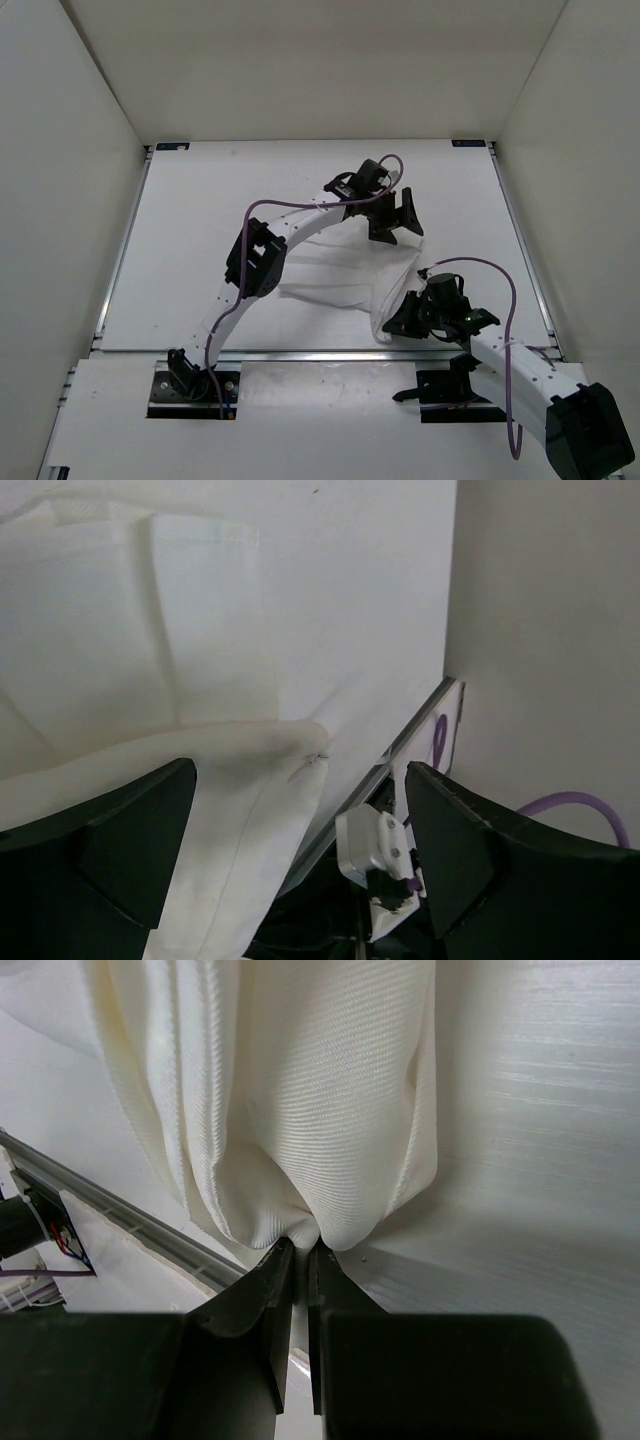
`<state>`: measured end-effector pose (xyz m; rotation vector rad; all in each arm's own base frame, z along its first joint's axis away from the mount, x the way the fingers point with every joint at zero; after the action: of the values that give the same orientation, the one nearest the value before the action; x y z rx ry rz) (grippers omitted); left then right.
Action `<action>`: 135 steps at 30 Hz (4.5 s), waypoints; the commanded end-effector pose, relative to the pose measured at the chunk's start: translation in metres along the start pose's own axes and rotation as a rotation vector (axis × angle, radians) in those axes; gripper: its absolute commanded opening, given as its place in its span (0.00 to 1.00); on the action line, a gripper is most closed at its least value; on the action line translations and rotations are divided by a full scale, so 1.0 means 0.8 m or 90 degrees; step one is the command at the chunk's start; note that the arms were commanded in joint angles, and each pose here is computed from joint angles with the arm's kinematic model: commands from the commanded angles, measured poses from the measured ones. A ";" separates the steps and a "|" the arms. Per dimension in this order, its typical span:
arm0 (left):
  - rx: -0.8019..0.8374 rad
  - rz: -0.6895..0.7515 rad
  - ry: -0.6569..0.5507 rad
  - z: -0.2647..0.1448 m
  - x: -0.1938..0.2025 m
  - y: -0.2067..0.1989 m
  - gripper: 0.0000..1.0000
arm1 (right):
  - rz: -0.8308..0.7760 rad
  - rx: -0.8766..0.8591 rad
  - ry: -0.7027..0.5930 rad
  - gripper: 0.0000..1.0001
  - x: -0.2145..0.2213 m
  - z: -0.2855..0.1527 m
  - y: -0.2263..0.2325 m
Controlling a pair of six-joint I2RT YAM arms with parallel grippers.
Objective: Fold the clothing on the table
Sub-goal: Flatten the skirt out
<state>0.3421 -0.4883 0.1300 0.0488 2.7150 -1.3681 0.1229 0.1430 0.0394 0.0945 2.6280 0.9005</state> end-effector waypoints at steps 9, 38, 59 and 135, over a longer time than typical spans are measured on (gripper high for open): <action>-0.084 0.006 0.121 0.042 0.055 0.045 0.67 | -0.011 0.068 0.000 0.01 0.014 0.005 -0.033; -0.300 0.168 -0.129 -0.173 0.006 0.168 0.62 | -0.089 0.060 0.095 0.00 -0.015 0.046 -0.006; -0.338 0.277 -0.185 -0.154 -0.009 0.200 0.65 | -0.104 0.059 0.115 0.01 -0.015 0.056 0.000; -0.126 0.120 -0.493 -0.385 0.037 0.182 0.27 | -0.134 -0.054 -0.097 0.15 -0.280 -0.024 0.113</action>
<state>0.3235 -0.1565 0.2569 -0.1088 1.9720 -0.8300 0.3326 0.1639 0.2190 -0.1617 2.3520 0.9676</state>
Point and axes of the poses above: each gripper's point midway between its finger pads, its own z axis out along the fingers, its own y axis along the line the jaws close on, x = y × z, the point moved 3 cm from there along -z, back along the fingers, and after that the axes turned 7 degrees about -z, right-handed, at the moved point
